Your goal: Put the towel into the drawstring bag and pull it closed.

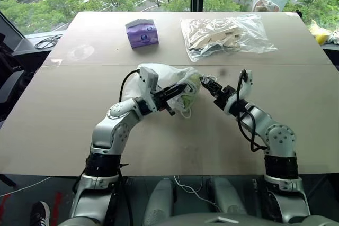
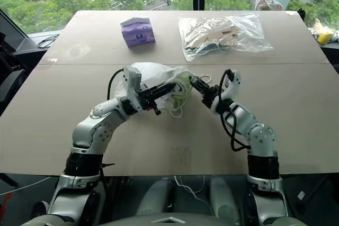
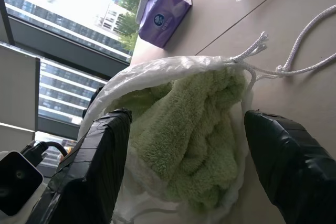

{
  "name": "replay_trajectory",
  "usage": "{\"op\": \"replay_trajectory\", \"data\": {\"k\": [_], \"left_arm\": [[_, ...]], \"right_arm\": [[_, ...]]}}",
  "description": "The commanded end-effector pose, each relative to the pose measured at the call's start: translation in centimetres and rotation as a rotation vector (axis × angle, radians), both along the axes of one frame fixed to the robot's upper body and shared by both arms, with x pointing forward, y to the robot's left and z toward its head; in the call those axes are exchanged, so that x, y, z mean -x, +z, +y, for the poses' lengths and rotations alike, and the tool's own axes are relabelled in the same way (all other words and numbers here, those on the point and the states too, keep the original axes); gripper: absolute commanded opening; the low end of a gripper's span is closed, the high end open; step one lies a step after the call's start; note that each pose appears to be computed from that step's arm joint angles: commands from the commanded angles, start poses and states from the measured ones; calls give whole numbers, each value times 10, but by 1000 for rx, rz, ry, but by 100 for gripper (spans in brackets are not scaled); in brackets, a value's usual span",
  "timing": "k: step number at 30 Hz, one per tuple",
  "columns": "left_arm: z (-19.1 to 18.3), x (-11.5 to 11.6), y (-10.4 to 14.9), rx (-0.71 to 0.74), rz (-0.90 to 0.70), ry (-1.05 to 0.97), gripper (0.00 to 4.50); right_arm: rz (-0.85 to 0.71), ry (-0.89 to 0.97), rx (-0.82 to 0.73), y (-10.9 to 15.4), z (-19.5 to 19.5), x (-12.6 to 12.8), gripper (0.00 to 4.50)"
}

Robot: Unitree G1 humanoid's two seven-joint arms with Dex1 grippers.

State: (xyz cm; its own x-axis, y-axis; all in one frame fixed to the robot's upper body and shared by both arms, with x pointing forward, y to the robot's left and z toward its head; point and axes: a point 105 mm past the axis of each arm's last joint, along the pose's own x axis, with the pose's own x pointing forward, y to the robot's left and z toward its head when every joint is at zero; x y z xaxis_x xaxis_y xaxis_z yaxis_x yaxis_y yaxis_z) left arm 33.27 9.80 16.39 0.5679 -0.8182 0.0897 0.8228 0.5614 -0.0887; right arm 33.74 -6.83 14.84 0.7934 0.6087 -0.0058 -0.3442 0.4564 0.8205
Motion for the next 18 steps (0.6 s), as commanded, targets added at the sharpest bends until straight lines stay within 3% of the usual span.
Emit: {"op": "replay_trajectory", "data": {"k": [1,8,11,15,17,18], "left_arm": [[0,1,14,19,-57,-16,0],[-10,16,14,41,-38,-99,0],[-14,24,13,51,-14,-144,0],[-19,34,18,80,-2,-216,0],[-22,36,21,87,-5,-239,0],[-23,37,22,88,-7,-247,0]], "right_arm": [[-37,57,-29,10,8,9,367],[23,79,-140,5,26,7,367],[29,116,-179,7,34,9,286],[42,169,-197,7,47,13,128],[32,209,-207,11,57,15,24],[26,228,-222,15,63,16,11]]}}
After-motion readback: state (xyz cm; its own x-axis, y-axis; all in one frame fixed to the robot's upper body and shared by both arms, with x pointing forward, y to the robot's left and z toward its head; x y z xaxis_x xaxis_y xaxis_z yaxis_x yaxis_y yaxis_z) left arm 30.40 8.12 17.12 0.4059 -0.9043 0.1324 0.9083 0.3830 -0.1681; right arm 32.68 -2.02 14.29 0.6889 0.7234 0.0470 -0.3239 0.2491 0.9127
